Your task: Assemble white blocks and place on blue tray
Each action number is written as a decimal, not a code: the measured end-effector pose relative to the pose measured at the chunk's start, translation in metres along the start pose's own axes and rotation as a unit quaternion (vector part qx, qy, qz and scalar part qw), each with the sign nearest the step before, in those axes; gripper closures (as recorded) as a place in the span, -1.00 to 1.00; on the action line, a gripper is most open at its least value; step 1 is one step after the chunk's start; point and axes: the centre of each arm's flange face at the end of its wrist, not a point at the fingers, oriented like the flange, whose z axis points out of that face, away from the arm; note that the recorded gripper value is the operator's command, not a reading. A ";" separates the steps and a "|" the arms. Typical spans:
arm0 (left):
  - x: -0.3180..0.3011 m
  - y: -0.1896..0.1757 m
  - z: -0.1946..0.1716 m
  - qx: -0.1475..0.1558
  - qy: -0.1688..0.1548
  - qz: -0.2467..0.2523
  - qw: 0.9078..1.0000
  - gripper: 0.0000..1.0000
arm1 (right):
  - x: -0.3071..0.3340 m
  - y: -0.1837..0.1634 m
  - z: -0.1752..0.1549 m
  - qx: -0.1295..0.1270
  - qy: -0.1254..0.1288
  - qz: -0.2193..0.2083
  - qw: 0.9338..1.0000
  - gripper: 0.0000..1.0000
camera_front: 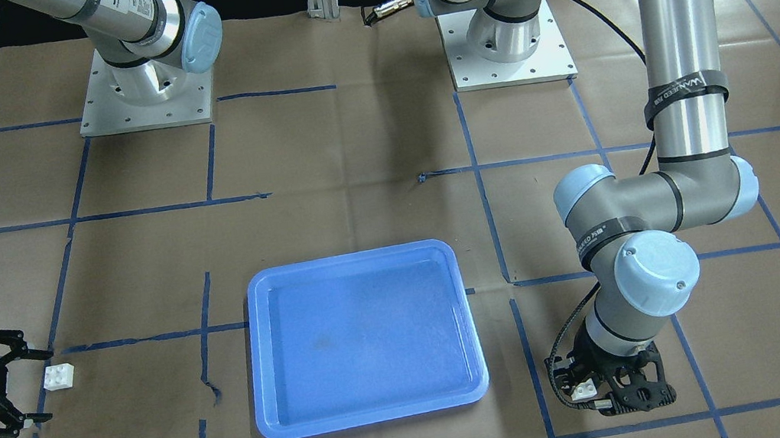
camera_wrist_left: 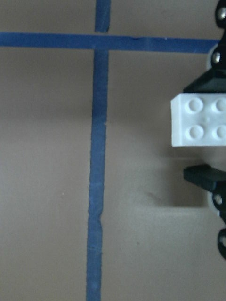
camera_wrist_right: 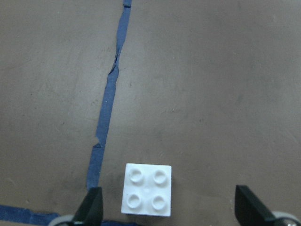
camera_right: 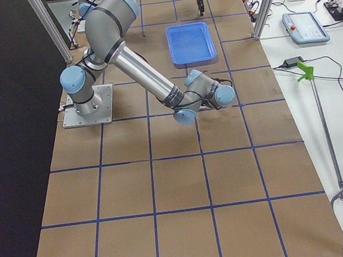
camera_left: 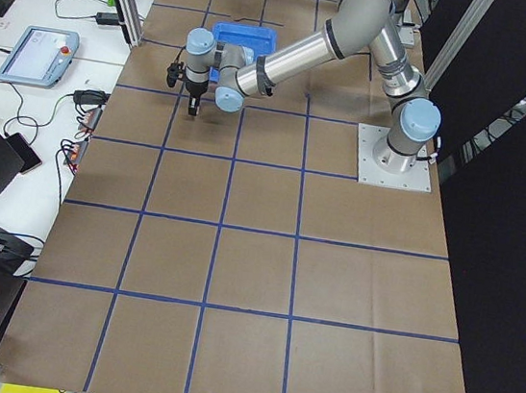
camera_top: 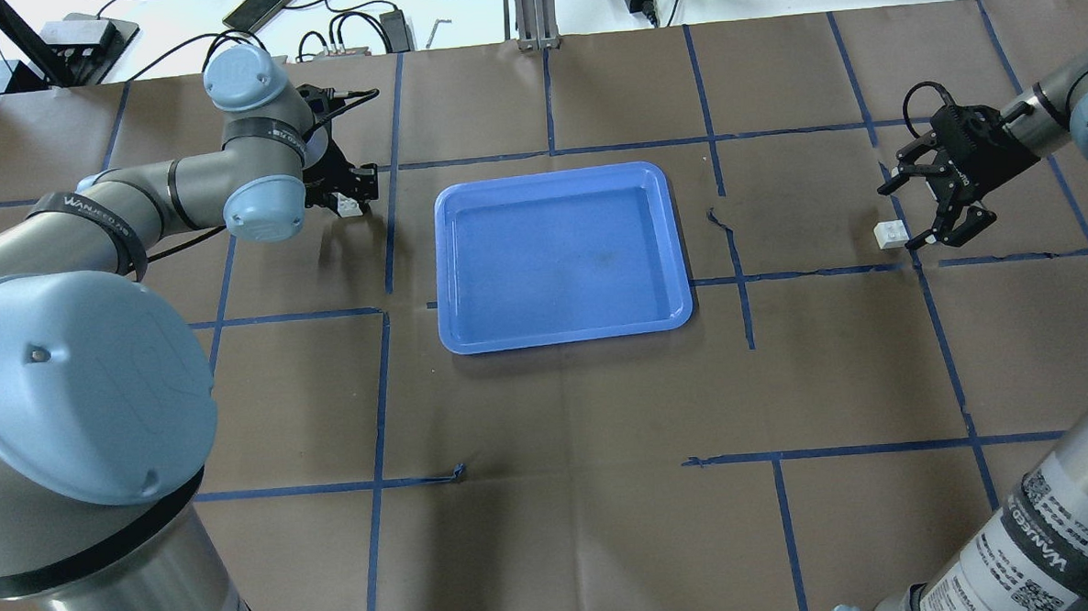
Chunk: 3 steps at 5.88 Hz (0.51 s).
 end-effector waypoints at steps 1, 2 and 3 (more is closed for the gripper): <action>0.001 0.003 -0.008 0.002 -0.001 0.036 0.999 1.00 | -0.001 0.001 0.001 0.002 -0.003 -0.002 1.000 -0.51; 0.012 0.008 -0.021 0.006 -0.001 0.092 0.996 1.00 | -0.002 0.001 0.001 0.002 -0.004 -0.003 1.000 -0.13; 0.039 0.017 -0.038 0.012 0.001 0.175 0.984 0.97 | -0.002 0.001 0.000 0.001 -0.004 -0.003 1.000 0.12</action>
